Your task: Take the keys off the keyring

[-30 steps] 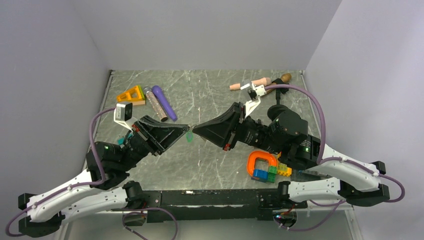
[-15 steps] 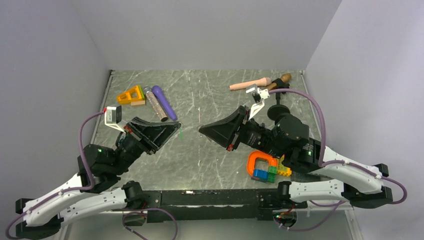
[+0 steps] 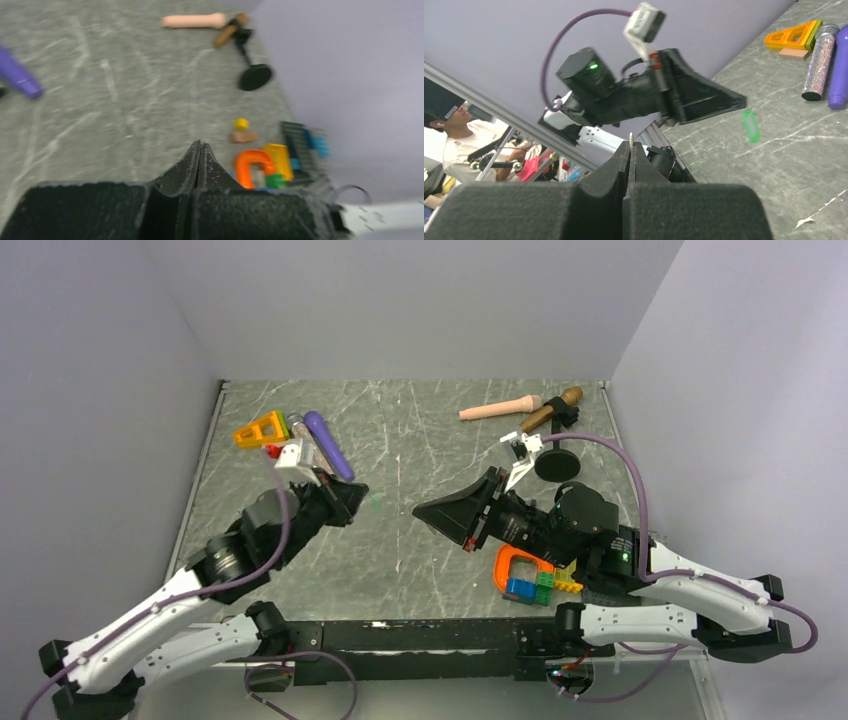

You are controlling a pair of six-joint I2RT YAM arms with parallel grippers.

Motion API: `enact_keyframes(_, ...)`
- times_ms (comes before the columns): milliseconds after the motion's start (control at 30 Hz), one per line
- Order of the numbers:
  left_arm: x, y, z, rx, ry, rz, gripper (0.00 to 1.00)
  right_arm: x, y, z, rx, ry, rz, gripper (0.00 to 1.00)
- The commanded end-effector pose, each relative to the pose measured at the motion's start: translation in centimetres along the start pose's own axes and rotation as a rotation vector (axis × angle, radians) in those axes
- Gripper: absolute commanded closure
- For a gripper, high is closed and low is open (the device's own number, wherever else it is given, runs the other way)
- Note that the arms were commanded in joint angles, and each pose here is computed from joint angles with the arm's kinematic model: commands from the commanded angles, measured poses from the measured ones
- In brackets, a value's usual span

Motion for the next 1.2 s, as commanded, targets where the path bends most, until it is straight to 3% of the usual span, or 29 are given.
enact_keyframes(0, 0.9, -2.1, 3.2, -0.101, -0.055, 0.145, 1.0, -0.6, 0.8, 0.0, 0.005, -0.031, -0.038, 1.0)
enact_keyframes(200, 2.5, -4.2, 7.0, -0.19, -0.005, 0.244, 1.0, -0.1, 1.5, -0.5, 0.019, -0.049, -0.038, 1.0)
enact_keyframes(467, 4.1, -5.3, 11.4, -0.39, -0.078, 0.31, 1.0, 0.2, 2.0, -1.1, 0.037, -0.059, -0.04, 1.0)
enact_keyframes(700, 5.1, -5.7, 13.8, -0.46, -0.116, 0.328, 1.0, 0.6, 2.3, -1.4, 0.045, -0.071, -0.036, 1.0)
enact_keyframes(1033, 5.5, -6.1, 15.3, -0.488, -0.147, 0.355, 0.89, 0.5, 2.5, -1.5, 0.055, -0.078, -0.04, 1.0)
enact_keyframes(1100, 5.2, -6.0, 15.2, -0.487, -0.151, 0.356, 0.77, 0.5, 2.5, -1.5, 0.058, -0.078, -0.04, 1.0)
enact_keyframes(1167, 4.9, -5.9, 14.7, -0.446, -0.164, 0.352, 0.33, 0.5, 2.5, -1.6, 0.063, -0.079, -0.04, 1.0)
Point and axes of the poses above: each gripper's point midway between its finger pads, its own y axis back along the fingers, its own z axis along the line the jaws close on, x = y × z, the point moved 6 cm from there along y, back along the fingers, and after that the axes turned 5 degrees about y, right-handed, at the moved point
